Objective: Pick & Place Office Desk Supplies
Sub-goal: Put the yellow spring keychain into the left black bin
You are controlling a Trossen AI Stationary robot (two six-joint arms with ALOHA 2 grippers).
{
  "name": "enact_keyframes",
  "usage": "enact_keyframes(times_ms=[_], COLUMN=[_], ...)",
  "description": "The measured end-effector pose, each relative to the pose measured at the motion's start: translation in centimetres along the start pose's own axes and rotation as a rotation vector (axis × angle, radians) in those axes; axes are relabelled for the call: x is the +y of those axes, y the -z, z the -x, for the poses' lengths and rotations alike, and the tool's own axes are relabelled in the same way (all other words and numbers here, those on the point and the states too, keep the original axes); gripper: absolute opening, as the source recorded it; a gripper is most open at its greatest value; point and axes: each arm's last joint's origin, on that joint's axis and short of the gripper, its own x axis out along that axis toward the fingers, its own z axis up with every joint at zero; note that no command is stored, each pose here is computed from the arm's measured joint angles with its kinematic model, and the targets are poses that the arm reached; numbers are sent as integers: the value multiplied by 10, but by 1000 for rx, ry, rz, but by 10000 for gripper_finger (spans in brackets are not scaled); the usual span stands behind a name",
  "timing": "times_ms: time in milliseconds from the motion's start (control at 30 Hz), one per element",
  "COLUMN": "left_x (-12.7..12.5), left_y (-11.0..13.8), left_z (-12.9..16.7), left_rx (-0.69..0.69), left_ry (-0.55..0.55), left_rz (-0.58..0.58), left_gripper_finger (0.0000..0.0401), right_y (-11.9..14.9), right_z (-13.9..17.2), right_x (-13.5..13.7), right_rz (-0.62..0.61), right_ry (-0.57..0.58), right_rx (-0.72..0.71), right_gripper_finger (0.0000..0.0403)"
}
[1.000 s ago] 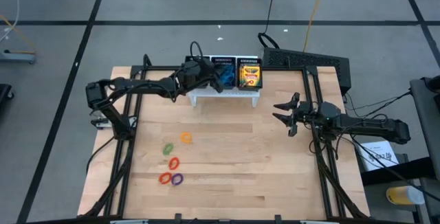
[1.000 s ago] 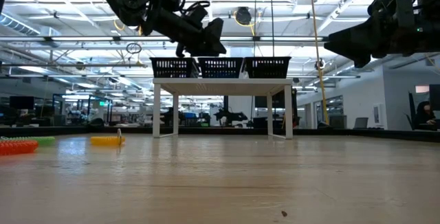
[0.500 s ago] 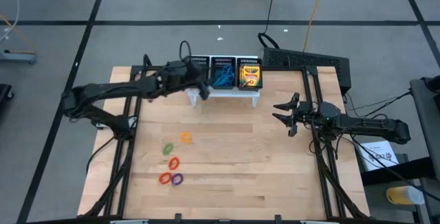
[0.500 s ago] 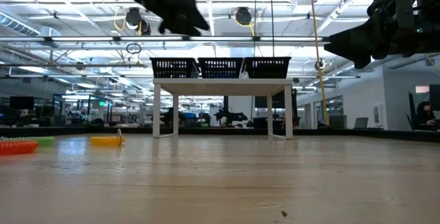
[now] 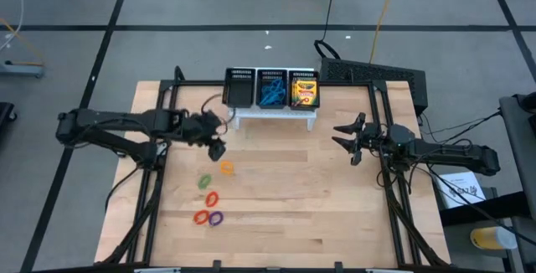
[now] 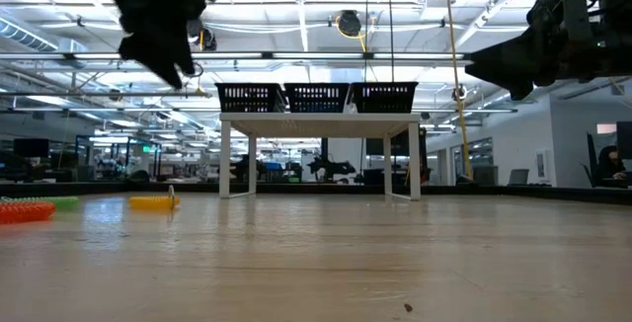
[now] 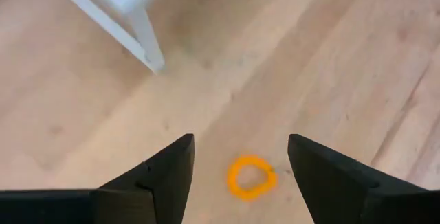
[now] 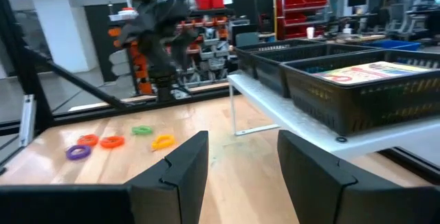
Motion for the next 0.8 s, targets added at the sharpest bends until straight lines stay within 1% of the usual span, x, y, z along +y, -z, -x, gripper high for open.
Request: enact_keyframes(times_ms=[167,400,533,800], left_x=[-3,0,2,3], left_y=[31,59,72,81], left_z=[-35,-75,-92,-114], left_rx=[75,102,167,239], left_ry=[-16,-13,-21,-76], left_rz=[37,107,84,16], left_gripper_finger=[246,246,246,246], right_y=[0,-1,-1,-1], right_z=[0,0,0,0], right_x=[0,0,0,0], right_rz=[-7,-8,-8,-8], right_ry=[2,1,1,1], right_rx=[0,-9,-8,-8], right_gripper_finger=[164,164,164,164])
